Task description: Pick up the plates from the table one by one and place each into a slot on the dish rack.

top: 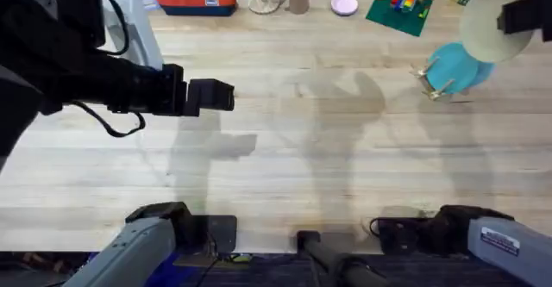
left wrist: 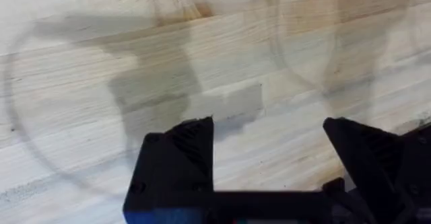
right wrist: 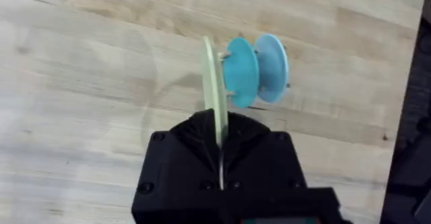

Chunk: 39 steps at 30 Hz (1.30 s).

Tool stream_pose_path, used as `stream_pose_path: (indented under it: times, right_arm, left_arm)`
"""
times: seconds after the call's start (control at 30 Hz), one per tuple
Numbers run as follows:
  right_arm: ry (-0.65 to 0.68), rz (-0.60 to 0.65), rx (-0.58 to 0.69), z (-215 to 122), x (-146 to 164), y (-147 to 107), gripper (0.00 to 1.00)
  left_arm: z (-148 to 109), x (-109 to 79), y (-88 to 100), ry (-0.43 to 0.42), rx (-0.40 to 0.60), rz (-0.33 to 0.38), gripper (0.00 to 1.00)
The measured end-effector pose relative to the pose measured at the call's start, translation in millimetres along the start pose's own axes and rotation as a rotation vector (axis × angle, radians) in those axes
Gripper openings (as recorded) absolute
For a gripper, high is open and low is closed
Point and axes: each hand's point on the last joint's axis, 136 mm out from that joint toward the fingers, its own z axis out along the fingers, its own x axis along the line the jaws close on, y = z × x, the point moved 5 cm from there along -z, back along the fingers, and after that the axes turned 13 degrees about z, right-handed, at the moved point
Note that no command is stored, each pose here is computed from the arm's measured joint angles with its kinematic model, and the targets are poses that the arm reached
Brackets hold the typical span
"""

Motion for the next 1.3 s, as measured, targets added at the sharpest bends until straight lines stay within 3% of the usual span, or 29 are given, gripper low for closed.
stream_pose_path:
  times: [0.43, 1.3]
  right_arm:
    - [-0.039, 0.036, 0.047, 22.6, -27.4, 2.7, 0.029]
    - [-0.102, 0.112, 0.024, 18.4, -76.1, -5.6, 0.029]
  left_arm:
    - [0.0, 0.0, 0.0, 0.0, 0.0, 0.0, 0.994]
    - [0.0, 0.0, 0.0, 0.0, 0.0, -0.003, 0.995]
